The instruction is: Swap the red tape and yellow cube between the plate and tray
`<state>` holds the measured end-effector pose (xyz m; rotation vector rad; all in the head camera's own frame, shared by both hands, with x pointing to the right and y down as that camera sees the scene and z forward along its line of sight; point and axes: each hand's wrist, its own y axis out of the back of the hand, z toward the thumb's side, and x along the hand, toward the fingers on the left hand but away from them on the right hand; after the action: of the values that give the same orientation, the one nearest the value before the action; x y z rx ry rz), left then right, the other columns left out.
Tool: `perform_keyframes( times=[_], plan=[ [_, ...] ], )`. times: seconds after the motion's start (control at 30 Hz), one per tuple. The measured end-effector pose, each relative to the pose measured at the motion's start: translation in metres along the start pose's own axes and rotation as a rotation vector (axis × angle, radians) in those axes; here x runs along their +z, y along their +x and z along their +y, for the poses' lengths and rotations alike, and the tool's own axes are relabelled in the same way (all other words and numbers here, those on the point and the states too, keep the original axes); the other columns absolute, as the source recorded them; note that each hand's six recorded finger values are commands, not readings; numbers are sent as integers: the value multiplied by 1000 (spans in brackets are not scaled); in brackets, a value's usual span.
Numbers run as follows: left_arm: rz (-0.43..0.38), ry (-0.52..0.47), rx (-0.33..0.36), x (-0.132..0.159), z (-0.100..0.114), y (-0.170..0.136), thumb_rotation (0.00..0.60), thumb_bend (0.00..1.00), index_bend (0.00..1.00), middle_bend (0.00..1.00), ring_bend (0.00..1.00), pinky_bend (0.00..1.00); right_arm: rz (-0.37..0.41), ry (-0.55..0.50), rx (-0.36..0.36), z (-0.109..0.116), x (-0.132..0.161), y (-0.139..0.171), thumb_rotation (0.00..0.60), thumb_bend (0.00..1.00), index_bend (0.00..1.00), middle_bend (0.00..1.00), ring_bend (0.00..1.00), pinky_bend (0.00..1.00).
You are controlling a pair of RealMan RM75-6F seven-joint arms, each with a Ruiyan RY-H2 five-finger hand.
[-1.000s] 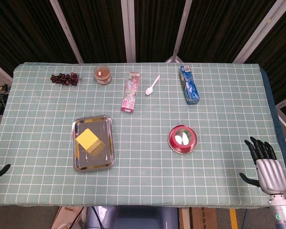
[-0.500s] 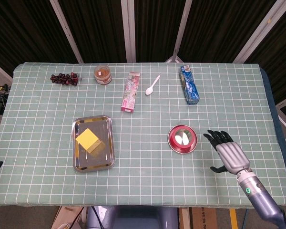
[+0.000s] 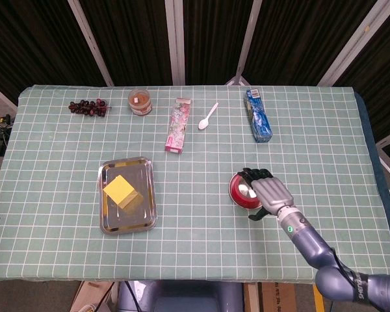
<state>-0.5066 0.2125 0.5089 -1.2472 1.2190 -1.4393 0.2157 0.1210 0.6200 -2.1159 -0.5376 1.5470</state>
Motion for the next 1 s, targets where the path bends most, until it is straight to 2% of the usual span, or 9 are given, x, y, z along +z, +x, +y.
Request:
perform_keyframes(
  times=[0.17, 0.53, 1.0],
  plan=[
    [8, 0, 9, -1, 2, -1, 600, 0, 82, 0, 0, 0, -17, 35, 55, -9, 14, -29, 600, 161, 72, 0, 0, 0],
    [28, 7, 28, -3, 3, 0, 600, 0, 85, 0, 0, 0, -57, 58, 64, -15, 6, -60, 600, 162, 72, 0, 0, 0],
    [37, 16, 33, -2, 2, 2, 600, 0, 93, 0, 0, 0, -84, 73, 117, -26, -8, -67, 600, 161, 73, 0, 10, 0]
  ],
)
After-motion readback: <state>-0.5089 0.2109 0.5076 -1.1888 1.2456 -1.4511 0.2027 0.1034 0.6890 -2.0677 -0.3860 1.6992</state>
